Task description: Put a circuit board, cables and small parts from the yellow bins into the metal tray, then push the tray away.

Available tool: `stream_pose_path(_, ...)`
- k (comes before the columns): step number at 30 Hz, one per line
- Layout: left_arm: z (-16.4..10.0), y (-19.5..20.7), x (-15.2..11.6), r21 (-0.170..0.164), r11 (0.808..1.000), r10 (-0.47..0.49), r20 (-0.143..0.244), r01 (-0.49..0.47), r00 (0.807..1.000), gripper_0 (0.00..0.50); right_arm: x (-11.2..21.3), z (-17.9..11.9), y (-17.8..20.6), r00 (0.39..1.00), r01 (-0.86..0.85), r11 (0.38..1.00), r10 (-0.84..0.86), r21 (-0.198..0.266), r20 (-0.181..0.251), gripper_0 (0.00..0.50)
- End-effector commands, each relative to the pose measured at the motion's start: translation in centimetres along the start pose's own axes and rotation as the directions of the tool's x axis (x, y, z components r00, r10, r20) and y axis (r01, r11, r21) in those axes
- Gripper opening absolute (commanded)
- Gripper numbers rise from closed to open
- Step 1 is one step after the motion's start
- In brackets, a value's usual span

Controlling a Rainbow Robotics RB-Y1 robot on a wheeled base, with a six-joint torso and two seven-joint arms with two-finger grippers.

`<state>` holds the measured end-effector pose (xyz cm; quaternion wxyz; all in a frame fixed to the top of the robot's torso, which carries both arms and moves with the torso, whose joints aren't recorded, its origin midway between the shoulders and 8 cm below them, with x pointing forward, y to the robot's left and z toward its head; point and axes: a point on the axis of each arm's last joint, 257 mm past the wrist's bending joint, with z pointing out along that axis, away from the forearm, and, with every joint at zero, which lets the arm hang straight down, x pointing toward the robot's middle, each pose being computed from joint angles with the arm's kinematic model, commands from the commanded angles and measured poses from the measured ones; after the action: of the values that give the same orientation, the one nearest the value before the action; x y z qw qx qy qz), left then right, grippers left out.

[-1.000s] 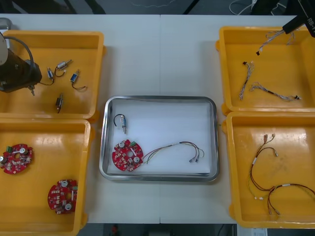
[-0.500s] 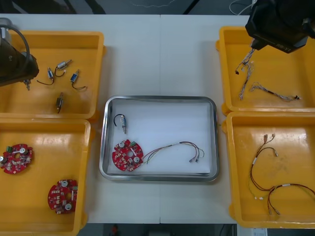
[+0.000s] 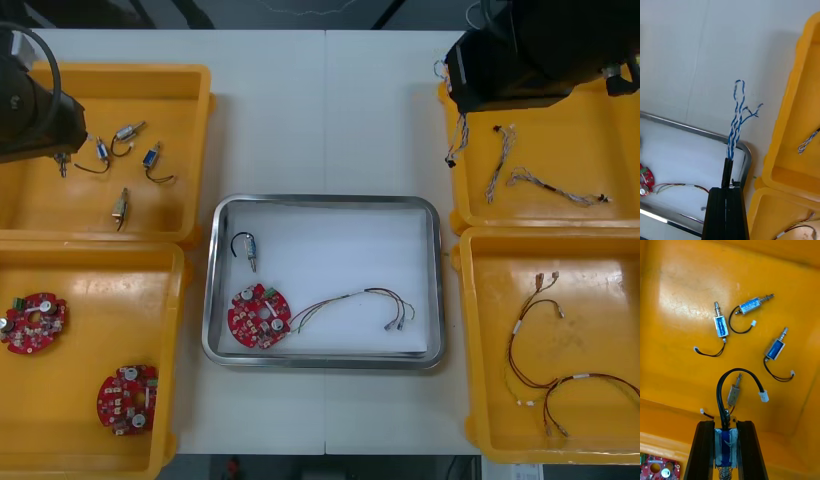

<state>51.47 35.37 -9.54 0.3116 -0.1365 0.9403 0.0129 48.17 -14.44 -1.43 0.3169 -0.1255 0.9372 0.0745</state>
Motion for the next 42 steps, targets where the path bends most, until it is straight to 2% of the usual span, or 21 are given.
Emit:
stream_pose_path(1, -2.3, -1.4, -0.3, -0.009, 0.991, 0.134, 0.041, -0.134, 0.99, 0.001, 1.7, 0.3, 1.8, 0.955, 0.296, 0.955, -0.296, 0.034, -0.013, 0.0)
stream_pose_path(6, -2.8, -3.4, 0.7, 0.013, 0.986, 0.165, 0.044, -0.166, 0.985, 0.0, 3.1, 1.7, 4.2, 0.842, 0.54, 0.841, -0.539, 0.042, -0.034, 0.0)
stream_pose_path(9, -3.0, -4.6, 1.0, 0.029, 0.984, 0.176, 0.057, -0.178, 0.983, 0.001, 4.1, 2.8, 5.1, 0.736, 0.677, 0.736, -0.674, 0.027, -0.063, 0.0)
stream_pose_path(10, -3.2, -5.0, 1.1, 0.036, 0.983, 0.18, 0.061, -0.183, 0.982, 0.001, 4.3, 3.5, 6.0, 0.683, 0.73, 0.683, -0.729, 0.017, -0.056, 0.0)
stream_pose_path(13, -3.4, -6.0, 1.4, 0.056, 0.981, 0.184, 0.067, -0.188, 0.981, 0.0, 4.8, 4.8, 7.7, 0.578, 0.816, 0.578, -0.815, 0.01, -0.042, 0.0)
stream_pose_path(16, -3.6, -6.5, 1.5, 0.07, 0.979, 0.187, 0.072, -0.192, 0.98, 0.001, 5.1, 6.0, 9.0, 0.512, 0.859, 0.512, -0.859, 0.013, -0.024, 0.0)
stream_pose_path(19, -3.9, -7.4, 1.7, 0.092, 0.975, 0.194, 0.08, -0.201, 0.978, 0.0, 6.0, 8.1, 11.0, 0.425, 0.905, 0.426, -0.904, -0.002, 0.031, 0.0)
stream_pose_path(21, -4.0, -7.5, 1.7, 0.094, 0.976, 0.191, 0.082, -0.199, 0.978, 0.001, 6.6, 9.2, 11.6, 0.37, 0.929, 0.37, -0.928, -0.006, 0.049, 0.0)
stream_pose_path(25, -4.0, -7.5, 1.8, 0.101, 0.975, 0.192, 0.08, -0.199, 0.978, 0.0, 8.0, 10.8, 11.0, 0.269, 0.963, 0.269, -0.963, -0.009, 0.02, 0.0)
stream_pose_path(34, -4.1, -7.9, 2.0, 0.117, 0.973, 0.192, 0.075, -0.2, 0.978, 0.001, 10.0, 12.6, 7.6, 0.159, 0.987, 0.16, -0.986, -0.007, -0.057, 0.0)
stream_pose_path(37, -4.0, -7.9, 2.1, 0.118, 0.974, 0.186, 0.067, -0.193, 0.98, 0.001, 10.4, 13.4, 7.1, 0.155, 0.988, 0.156, -0.985, -0.009, -0.078, 0.0)
stream_pose_path(42, -4.0, -8.1, 2.4, 0.13, 0.972, 0.188, 0.06, -0.195, 0.98, 0.001, 11.2, 15.2, 6.9, 0.142, 0.989, 0.145, -0.986, -0.02, -0.087, 0.0)
